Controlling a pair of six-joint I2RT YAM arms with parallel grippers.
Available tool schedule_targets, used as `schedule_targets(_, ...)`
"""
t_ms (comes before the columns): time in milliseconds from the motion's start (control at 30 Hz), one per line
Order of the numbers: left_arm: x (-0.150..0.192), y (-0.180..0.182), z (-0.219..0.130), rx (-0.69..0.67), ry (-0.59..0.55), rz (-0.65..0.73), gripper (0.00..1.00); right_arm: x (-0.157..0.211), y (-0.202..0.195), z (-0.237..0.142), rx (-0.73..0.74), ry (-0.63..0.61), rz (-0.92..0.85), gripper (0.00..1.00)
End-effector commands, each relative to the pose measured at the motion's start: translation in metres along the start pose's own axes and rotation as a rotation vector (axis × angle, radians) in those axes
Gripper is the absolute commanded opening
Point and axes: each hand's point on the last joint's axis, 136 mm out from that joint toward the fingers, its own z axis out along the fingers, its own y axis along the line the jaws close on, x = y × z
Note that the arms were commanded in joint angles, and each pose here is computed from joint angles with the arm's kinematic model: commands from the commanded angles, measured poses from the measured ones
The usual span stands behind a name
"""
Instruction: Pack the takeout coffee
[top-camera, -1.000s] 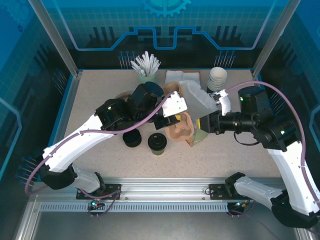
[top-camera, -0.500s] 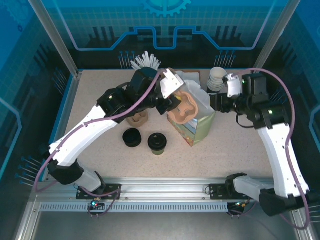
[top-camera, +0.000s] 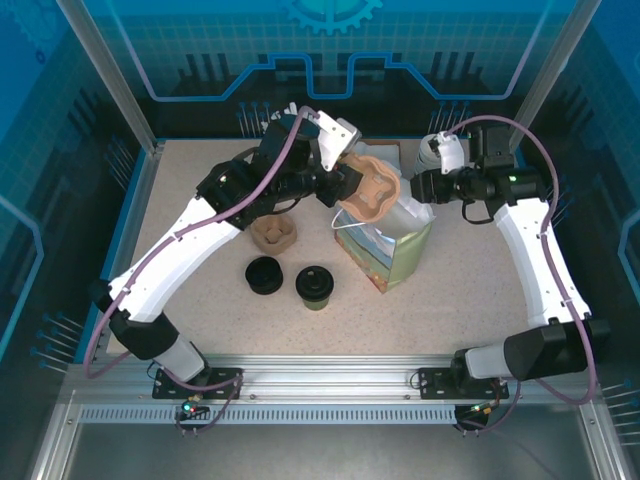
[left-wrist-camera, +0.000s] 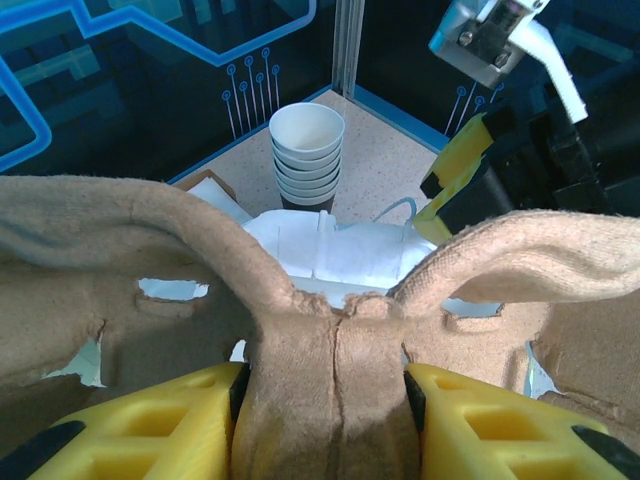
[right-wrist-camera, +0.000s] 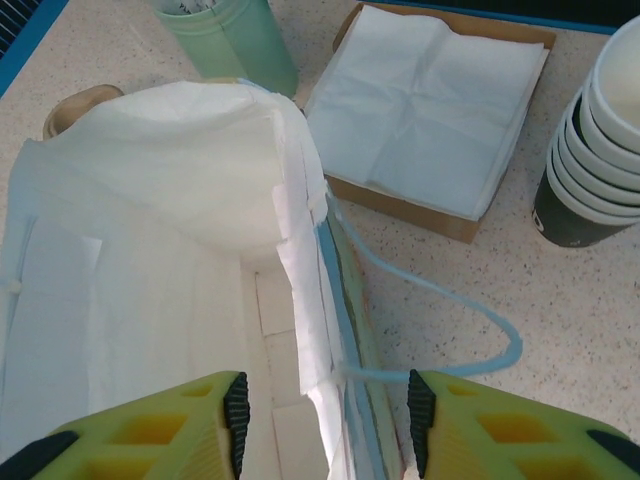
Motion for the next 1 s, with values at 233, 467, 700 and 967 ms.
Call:
schedule_targets(233,-0.013,-0.008,-0.007,0.058,-0.028,-0.045,0.44,-0.006,-0.009,0.015,-0.02,0.021,-0.047,0.49)
schedule_targets(467,-0.012,-0.01,-0.008,0.076,-0.025,-0.048,0.44,0.008,-0.009,0.027,-0.048,0.075,-0.028,0.44)
schedule_targets(700,-0.013,-0.016,-0.006,0.111,-0.02,-0.061,0.44,0.014,-0.003,0.029,-0.08,0.083,-0.029,0.37)
schedule_targets(967,-0.013,-0.024,-0.005,0.155,-0.011,-0.087,0.43,0.021,-0.004,0.035,-0.08,0.109,-0.022,0.36)
